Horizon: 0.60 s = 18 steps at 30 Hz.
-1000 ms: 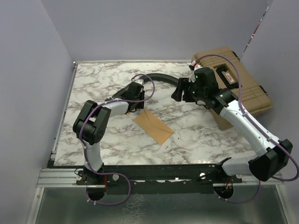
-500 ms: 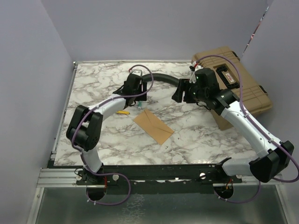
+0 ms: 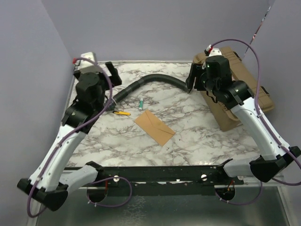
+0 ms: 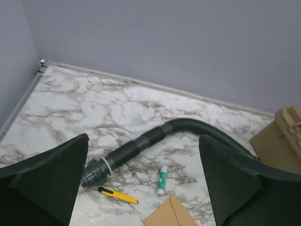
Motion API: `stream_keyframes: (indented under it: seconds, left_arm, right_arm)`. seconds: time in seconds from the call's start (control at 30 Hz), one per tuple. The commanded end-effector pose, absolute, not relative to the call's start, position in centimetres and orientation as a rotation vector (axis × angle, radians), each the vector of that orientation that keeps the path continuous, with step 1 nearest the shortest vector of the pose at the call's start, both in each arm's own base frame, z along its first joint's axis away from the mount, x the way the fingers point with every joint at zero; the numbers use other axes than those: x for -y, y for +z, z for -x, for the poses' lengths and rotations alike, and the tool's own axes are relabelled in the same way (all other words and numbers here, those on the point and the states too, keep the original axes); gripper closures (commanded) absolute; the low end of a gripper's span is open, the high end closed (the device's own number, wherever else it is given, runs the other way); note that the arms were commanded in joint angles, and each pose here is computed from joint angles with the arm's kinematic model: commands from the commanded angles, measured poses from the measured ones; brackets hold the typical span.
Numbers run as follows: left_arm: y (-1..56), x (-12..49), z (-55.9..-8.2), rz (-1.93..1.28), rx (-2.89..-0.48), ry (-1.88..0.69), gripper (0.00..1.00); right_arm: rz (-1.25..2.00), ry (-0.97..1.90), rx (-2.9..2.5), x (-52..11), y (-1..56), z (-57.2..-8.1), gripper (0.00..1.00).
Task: Place the letter into the envelope and seal it
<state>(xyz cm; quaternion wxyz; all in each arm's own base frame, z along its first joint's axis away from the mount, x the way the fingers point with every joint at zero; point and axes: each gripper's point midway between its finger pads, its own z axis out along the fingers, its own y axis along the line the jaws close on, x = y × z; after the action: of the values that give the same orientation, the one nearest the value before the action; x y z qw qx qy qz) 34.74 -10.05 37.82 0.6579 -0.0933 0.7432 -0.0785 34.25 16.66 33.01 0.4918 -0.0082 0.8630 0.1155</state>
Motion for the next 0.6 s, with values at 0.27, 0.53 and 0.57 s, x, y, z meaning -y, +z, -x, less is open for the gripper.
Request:
stream_keyframes:
  seconds: [0.27, 0.53, 0.57]
  left_arm:
    - [44.4, -2.4, -22.7, 0.496, -1.492, 0.09, 0.01]
    - [46.6, -5.2, -20.3, 0.527, -1.431, 0.194, 0.01]
    - [46.6, -5.2, -20.3, 0.526, -1.433, 0.202, 0.01]
  right_arm:
    - [-0.03, 0.139, -1.853, -11.0, 40.3, -31.5, 0.3]
    - [-0.077, 0.156, -1.828, -9.8, 40.9, -29.7, 0.29]
    - [-0.083, 0.156, -1.831, -9.7, 40.8, -29.6, 0.29]
